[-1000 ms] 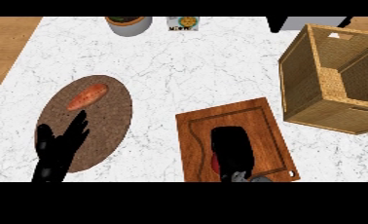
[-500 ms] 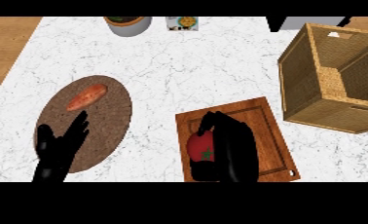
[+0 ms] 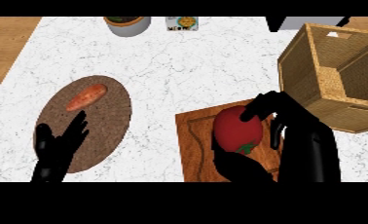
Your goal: Pick the tomato from the cutting board and place it in the basket
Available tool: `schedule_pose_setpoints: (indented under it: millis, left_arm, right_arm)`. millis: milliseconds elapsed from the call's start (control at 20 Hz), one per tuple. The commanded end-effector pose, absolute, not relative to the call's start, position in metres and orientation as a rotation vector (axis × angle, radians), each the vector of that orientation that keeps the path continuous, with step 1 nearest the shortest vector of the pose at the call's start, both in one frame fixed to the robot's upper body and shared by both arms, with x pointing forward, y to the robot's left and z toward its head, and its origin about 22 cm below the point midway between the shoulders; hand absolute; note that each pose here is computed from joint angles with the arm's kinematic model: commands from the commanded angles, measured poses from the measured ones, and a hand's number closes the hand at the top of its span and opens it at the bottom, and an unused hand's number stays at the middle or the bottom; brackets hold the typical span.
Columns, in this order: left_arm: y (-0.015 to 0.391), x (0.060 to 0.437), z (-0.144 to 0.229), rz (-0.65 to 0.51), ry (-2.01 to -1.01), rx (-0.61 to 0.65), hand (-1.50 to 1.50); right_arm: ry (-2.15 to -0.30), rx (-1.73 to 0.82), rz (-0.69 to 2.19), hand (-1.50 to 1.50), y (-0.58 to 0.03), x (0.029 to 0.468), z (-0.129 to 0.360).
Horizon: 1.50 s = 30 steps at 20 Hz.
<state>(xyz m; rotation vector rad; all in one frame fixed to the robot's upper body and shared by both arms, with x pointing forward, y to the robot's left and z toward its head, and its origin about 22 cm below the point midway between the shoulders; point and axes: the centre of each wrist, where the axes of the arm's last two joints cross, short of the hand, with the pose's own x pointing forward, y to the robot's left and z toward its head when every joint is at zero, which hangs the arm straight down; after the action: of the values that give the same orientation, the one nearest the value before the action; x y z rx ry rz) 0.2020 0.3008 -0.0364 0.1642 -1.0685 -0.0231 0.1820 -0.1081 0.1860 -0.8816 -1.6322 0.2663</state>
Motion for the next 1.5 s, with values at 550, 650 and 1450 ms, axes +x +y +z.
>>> schedule_pose_setpoints:
  millis: [550,650,1450]
  left_arm:
    - [0.301,0.206,-0.042,-0.016,-1.005,0.150,0.00]
    - [0.308,0.195,-0.037,-0.034,-1.008,0.156,0.00]
    - [0.294,0.185,-0.051,-0.032,-1.007,0.142,0.00]
  right_arm:
    - [-1.514,-1.034,0.033,1.50,-0.186,0.218,0.290]
    - [-1.472,-1.030,0.042,1.50,-0.209,0.244,0.286]
    - [-1.432,-0.977,-0.008,1.50,-0.294,0.308,0.238]
